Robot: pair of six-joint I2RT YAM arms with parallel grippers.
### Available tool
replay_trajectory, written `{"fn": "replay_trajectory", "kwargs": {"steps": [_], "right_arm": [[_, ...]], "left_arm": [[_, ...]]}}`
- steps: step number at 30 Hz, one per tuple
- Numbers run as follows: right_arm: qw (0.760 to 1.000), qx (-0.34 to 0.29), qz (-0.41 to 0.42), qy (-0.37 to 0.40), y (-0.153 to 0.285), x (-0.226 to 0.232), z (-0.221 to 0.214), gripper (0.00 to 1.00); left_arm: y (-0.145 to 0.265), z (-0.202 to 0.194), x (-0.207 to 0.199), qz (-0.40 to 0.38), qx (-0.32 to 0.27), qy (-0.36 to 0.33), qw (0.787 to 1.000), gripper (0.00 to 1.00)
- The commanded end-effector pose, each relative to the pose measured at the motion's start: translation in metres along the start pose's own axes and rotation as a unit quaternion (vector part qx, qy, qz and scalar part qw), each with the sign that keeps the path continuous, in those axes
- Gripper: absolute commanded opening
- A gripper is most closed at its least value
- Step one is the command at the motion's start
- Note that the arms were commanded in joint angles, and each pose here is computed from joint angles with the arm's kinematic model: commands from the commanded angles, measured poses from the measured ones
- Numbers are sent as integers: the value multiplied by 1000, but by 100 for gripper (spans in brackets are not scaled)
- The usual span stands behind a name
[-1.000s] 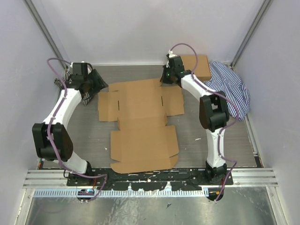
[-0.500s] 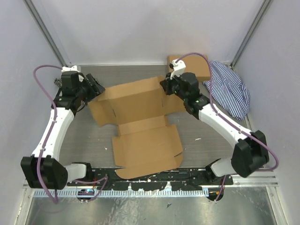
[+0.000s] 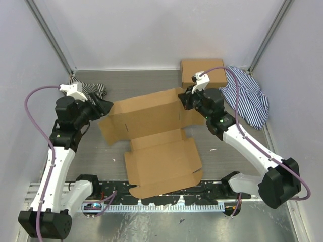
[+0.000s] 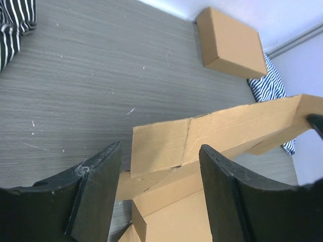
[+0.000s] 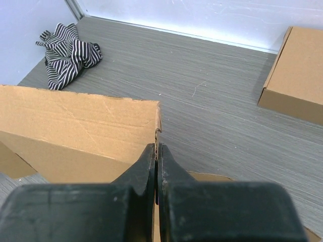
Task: Fold the paper box
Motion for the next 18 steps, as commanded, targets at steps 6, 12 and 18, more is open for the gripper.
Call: {"fn": "replay_trajectory", "kwargs": {"steps": [6, 12, 18], "right_arm": [[999, -51, 17, -5, 15, 8, 32, 3], [999, -45, 21, -6, 16, 10, 29, 3], [999, -39, 21, -8, 14, 10, 29, 3]], "left_arm": [[-17, -9, -4, -35, 43, -26, 998, 68], [-16, -9, -11, -60, 37, -29, 997, 63], [-11, -15, -19, -91, 48, -22, 994, 42]]}}
Point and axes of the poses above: each gripper's point midway between its finger pads, its own y axis back along the fingers, its own x axis along the line the jaws close on, z = x × y, the point moved 2 cm from there along y, back along the fingers, and after that the axes turned 10 degrees about y, right-handed, at the moved point
